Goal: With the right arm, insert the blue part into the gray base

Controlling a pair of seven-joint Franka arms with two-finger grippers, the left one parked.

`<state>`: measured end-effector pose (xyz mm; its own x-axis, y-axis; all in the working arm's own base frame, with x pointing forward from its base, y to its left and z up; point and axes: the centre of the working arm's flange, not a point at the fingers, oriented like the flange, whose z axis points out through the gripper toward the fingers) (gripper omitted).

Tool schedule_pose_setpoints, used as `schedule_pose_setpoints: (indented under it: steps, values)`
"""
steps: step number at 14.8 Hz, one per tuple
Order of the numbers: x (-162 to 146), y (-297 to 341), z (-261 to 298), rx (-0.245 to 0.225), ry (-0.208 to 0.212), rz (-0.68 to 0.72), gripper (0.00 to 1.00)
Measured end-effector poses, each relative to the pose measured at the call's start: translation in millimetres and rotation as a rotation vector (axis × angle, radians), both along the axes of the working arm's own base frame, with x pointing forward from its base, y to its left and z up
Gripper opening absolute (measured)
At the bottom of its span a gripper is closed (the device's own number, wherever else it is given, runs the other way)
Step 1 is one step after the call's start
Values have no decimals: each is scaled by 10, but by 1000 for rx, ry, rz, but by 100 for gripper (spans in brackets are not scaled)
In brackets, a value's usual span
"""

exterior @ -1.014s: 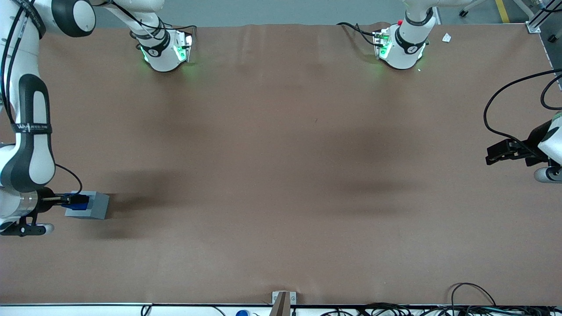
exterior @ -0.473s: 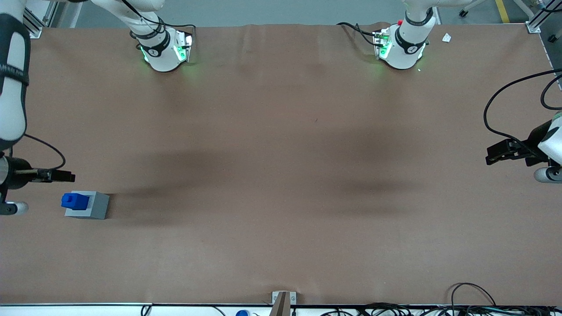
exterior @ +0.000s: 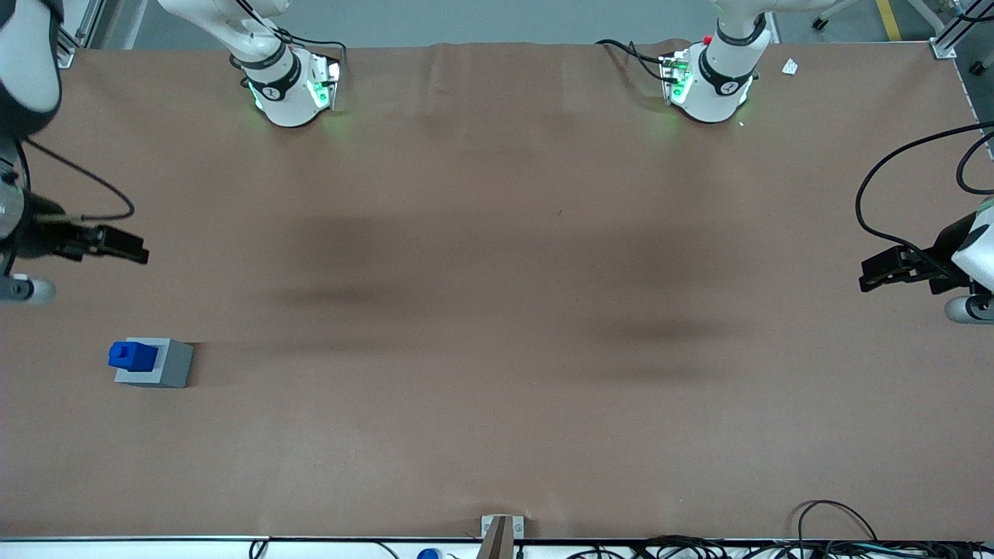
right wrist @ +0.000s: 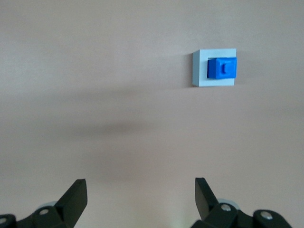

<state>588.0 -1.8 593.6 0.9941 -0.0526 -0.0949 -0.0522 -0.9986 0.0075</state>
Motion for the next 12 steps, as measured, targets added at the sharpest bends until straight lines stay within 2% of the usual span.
schedule_pose_setpoints:
  steps: [4,7,12]
  values:
    - [-624,76,361,4,-35,15,100]
    - [-1029,143,431,7,-58,32,100]
    - [-1336,160,408,9,-67,39,100]
